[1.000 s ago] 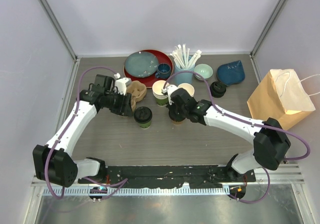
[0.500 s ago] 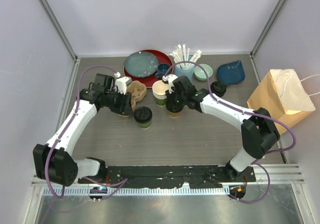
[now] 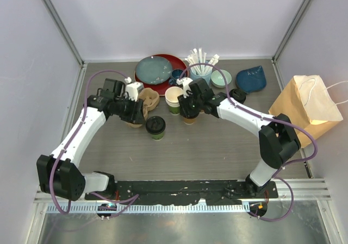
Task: Pack the takeout coffee
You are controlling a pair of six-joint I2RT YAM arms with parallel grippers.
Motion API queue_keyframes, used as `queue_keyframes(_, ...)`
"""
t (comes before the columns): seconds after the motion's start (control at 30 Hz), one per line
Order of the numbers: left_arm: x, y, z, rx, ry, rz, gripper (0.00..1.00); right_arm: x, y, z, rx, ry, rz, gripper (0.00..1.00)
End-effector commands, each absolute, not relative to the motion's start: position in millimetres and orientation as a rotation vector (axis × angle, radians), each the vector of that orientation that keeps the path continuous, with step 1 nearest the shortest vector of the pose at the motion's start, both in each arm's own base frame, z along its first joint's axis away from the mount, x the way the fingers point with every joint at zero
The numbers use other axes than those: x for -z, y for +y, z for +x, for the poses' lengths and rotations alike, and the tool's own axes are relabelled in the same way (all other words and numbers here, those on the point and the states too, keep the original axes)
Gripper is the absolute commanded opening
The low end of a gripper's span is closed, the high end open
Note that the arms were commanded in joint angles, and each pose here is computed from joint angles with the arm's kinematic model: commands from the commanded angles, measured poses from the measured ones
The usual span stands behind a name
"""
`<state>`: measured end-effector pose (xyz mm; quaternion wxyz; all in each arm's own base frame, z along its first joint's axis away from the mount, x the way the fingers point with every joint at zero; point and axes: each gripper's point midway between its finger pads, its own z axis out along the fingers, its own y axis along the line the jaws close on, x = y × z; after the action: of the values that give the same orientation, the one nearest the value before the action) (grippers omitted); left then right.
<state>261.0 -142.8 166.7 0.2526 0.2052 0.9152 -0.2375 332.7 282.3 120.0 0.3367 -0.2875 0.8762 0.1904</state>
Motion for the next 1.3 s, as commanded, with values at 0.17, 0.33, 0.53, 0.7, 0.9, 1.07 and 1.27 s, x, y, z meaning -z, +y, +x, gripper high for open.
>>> queue_keyframes(0.17, -193.3, -143.4, 280.7, 0.613, 2.385, 0.602, 0.47, -178.7, 296.4, 330.1, -0.563, 2.150, -0.804, 0.50)
queue_keyframes(0.33, -195.7, -129.2, 293.0, 0.550, 2.390, 0.539, 0.50, -209.4, 310.9, 323.5, -0.522, 2.048, -0.927, 0.65)
queue_keyframes(0.53, -199.2, -99.5, 312.6, 0.458, 2.396, 0.405, 0.56, -225.6, 356.7, 276.0, -0.556, 1.866, -1.217, 0.68)
queue_keyframes(0.7, -181.1, -62.5, 325.9, 0.331, 2.408, 0.277, 0.57, -198.8, 388.9, 249.3, -0.608, 1.822, -1.431, 0.65)
queue_keyframes(0.9, -160.1, -40.3, 335.4, 0.247, 2.423, 0.206, 0.60, -179.8, 410.5, 250.1, -0.580, 1.839, -1.499, 0.62)
queue_keyframes(1.07, -153.7, -41.5, 338.7, 0.258, 2.427, 0.214, 0.60, -173.7, 414.8, 258.4, -0.530, 1.847, -1.495, 0.55)
queue_keyframes(1.27, -153.8, -45.2, 337.7, 0.282, 2.412, 0.238, 0.60, -161.7, 418.2, 258.9, -0.534, 1.876, -1.511, 0.54)
